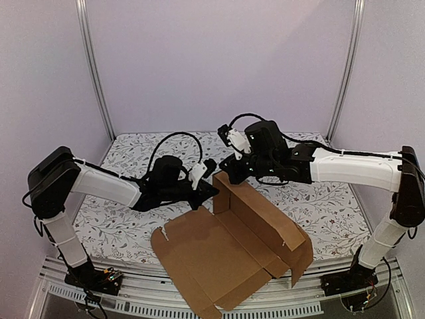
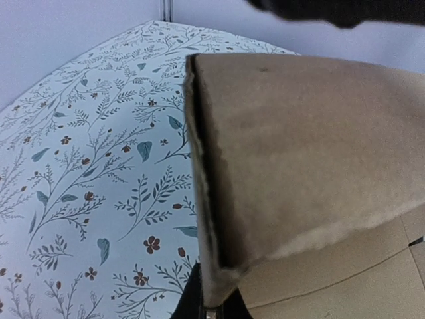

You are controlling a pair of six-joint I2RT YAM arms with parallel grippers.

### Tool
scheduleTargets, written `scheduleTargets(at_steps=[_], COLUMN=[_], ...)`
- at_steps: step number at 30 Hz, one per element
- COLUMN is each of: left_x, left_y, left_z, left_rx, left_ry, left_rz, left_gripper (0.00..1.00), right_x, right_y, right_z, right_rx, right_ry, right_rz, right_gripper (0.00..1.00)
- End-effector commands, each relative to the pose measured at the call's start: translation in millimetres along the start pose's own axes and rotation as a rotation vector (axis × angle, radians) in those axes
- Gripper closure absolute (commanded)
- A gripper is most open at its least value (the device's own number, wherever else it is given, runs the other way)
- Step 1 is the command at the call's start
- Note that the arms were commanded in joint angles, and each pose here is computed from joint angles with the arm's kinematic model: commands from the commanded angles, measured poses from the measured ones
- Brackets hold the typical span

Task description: Fold the paper box

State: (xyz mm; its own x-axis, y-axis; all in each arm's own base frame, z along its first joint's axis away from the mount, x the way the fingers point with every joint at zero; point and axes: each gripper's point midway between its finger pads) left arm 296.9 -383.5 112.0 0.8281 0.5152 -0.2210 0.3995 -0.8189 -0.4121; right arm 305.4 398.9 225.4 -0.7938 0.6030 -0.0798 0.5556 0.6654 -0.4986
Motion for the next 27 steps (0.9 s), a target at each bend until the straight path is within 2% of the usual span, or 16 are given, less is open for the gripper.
scheduleTargets(at_steps=[1, 10, 15, 19, 27], left_x=[-2.6, -3.2, -0.9, -0.5, 7.2], left_y=[3.1, 5.3, 5.0, 4.6, 7.6], left_z=[8.9, 19.5, 23.2, 23.7, 15.0], left_rx=[0.011, 0.020, 0.013, 0.001, -0.064], left_ry=[-0.007, -0.030, -0.040, -0.043, -0.049], left_rz=[0.001, -0.002, -0.014, -0.019, -0.058], left_gripper=[1.00, 0.94, 0.75, 0.67, 0.63], right_x=[-0.4, 7.4, 12.0, 17.0, 20.5], right_y=[17.3, 35.3, 35.7, 36.2, 33.6], right_z=[8.8, 50.3, 66.0, 75.0, 74.7], right_rx=[0.006, 0.088, 0.120, 0.137, 0.136], right_ry=[0.027, 0.035, 0.026, 0.025, 0.031], right_rz=[0.003, -0.007, -0.002, -0.004, -0.014], right_gripper=[1.00, 1.00, 1.00, 1.00, 1.00])
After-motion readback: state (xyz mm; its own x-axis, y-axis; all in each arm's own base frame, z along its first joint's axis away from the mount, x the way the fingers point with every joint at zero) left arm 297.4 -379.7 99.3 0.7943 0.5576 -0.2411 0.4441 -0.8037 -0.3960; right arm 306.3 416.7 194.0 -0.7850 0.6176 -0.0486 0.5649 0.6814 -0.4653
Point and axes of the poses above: each gripper's point midway between its finger pads, its own y axis out along the fingers, its own x axis along the line the jaws close on, z = x × y, and after that the axes turned 10 degrees about -y, right-handed
